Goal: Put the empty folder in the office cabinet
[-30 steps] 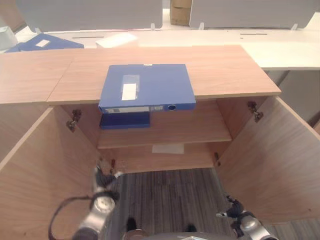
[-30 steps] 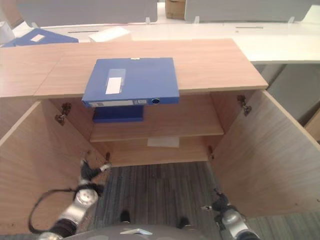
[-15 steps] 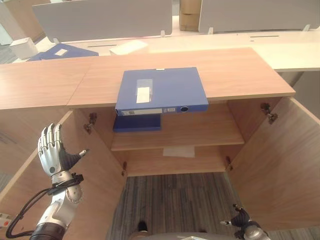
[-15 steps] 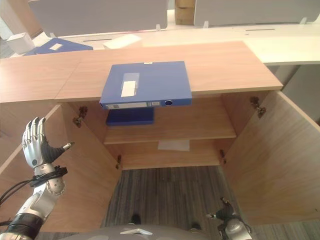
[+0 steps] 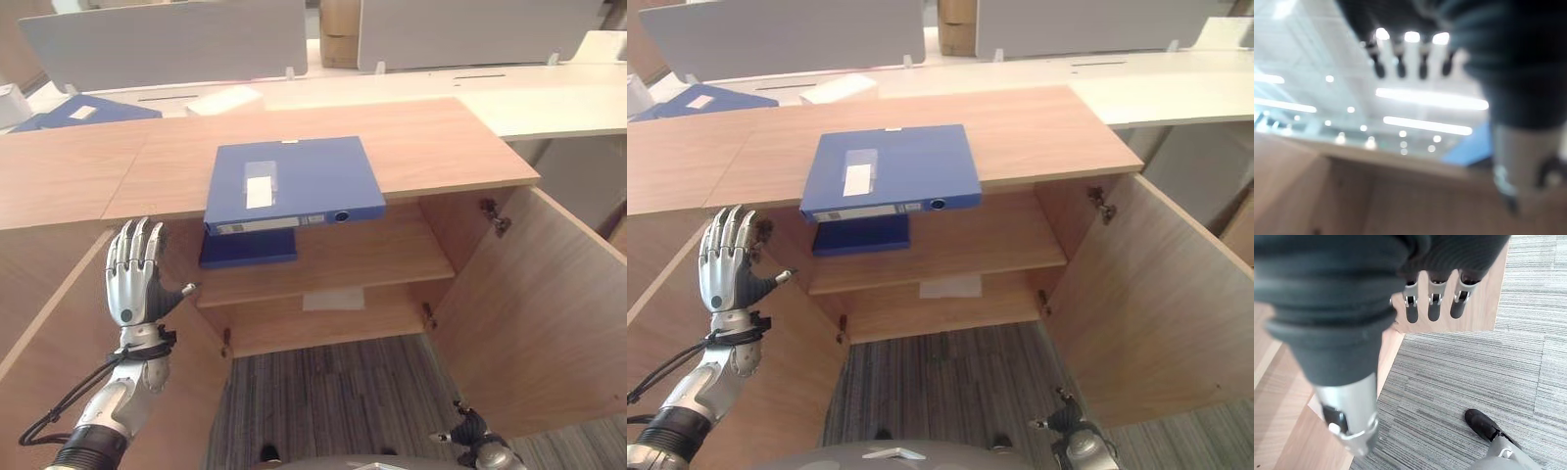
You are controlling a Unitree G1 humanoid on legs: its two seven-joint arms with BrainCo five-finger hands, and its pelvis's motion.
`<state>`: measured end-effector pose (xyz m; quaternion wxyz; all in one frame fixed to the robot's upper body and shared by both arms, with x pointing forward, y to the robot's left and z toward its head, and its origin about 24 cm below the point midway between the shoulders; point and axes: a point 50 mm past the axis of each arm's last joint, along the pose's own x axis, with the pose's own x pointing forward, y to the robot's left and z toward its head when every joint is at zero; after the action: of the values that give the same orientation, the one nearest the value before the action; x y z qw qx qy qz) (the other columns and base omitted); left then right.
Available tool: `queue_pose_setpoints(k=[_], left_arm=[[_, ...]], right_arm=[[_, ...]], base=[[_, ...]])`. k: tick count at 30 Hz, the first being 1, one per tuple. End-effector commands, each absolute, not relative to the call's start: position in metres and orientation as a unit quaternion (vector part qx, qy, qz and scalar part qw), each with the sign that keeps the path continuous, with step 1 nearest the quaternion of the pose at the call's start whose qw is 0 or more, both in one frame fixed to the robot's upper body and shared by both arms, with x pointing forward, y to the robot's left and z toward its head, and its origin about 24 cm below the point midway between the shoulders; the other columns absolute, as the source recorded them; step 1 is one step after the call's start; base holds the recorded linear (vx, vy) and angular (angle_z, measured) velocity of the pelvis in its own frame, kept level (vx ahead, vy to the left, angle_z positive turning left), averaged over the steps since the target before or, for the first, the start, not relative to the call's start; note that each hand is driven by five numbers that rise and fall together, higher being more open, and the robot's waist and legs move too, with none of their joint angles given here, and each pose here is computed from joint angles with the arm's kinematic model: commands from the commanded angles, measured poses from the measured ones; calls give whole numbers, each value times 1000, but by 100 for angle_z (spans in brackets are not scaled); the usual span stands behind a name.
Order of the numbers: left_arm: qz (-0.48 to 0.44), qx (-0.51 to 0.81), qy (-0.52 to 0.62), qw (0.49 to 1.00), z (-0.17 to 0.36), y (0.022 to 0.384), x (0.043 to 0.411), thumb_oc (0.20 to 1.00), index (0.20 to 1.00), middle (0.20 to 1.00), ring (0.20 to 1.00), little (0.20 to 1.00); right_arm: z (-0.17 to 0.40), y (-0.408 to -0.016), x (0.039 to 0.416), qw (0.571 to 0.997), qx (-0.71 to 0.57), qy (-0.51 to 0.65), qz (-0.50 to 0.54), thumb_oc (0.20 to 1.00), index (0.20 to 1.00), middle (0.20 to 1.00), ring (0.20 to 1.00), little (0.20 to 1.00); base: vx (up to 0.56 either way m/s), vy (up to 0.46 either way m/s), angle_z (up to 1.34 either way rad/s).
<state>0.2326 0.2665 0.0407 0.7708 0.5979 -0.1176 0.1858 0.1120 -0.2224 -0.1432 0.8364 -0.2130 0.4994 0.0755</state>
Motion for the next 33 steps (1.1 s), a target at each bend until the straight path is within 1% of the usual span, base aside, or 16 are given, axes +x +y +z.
queue_pose_setpoints(k=[1, 10, 22, 33], left_arm=[[208, 618, -206, 730, 80, 267, 262, 1000, 1000, 1000, 1000, 1000], [205, 630, -228, 713, 80, 257, 277, 1000, 1000, 1000, 1000, 1000], [206, 640, -195, 714, 70, 251, 299, 1000, 1000, 1000, 1000, 1000], [221, 659, -149, 703, 63, 263, 310, 1000, 1000, 1000, 1000, 1000]], right_arm=[[-134, -214, 141, 861, -219, 450, 85, 1000, 1000, 1000, 1000, 1000], [-135, -212, 139, 859, -222, 451, 96, 1000, 1000, 1000, 1000, 1000], [-136, -213, 135, 857, -228, 449, 109, 1000, 1000, 1000, 1000, 1000], [-134, -215, 138, 860, -234, 438, 117, 1000, 1000, 1000, 1000, 1000]], base=[[5, 6, -5], [10, 8, -8], [13, 10, -12], [8, 19, -7]])
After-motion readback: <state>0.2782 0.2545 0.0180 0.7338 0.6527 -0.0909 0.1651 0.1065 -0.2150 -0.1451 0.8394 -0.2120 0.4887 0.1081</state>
